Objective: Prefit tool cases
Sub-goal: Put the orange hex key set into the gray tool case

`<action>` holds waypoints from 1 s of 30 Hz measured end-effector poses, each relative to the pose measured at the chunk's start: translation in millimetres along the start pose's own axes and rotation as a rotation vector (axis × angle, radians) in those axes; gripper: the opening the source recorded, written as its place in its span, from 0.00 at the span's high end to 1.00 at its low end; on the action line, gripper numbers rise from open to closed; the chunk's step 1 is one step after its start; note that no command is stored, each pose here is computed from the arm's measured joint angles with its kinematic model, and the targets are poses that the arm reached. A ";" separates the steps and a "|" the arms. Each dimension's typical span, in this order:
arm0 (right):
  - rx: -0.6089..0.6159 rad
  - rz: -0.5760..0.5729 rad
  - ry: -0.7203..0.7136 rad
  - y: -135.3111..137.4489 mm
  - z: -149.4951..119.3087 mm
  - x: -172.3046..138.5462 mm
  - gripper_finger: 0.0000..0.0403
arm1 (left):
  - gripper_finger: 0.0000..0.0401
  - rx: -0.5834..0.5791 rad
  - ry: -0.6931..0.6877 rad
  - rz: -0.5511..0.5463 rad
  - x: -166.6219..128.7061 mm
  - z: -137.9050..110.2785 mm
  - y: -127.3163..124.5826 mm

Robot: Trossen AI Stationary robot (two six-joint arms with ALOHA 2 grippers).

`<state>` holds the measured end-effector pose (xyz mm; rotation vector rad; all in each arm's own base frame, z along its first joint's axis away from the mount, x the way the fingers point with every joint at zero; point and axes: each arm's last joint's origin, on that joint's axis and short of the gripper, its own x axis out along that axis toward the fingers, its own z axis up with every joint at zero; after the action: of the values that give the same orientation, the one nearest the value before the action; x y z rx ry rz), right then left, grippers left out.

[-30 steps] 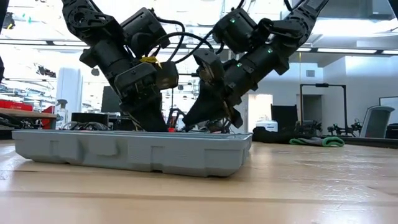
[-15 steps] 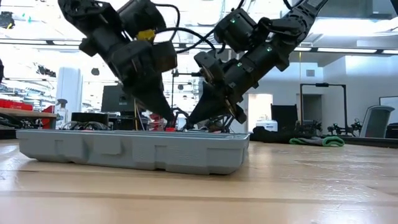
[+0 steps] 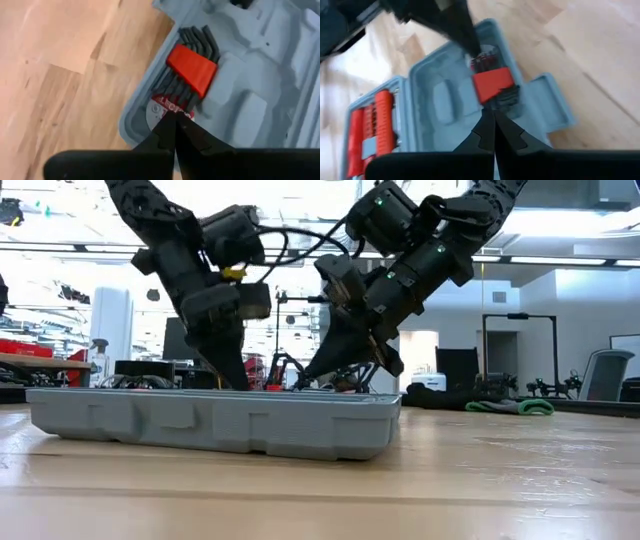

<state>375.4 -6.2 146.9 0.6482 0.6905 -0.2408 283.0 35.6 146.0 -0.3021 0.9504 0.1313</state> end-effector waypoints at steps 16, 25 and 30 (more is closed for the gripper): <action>0.060 -0.097 0.077 -13.7 -4.9 0.6 0.99 | 1.00 -0.061 -0.113 -0.079 10.4 11.3 0.7; 0.070 -0.116 0.075 -21.4 -0.6 0.3 0.99 | 1.00 -0.065 -0.115 -0.166 9.8 13.1 -2.3; 0.067 -0.110 0.077 -21.2 -0.6 0.3 0.99 | 1.00 -0.079 -0.120 -0.172 11.3 13.6 -2.3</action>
<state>366.7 -22.3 136.3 0.6865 0.7962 -0.3431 300.7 37.4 144.6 -0.4433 0.7978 0.0287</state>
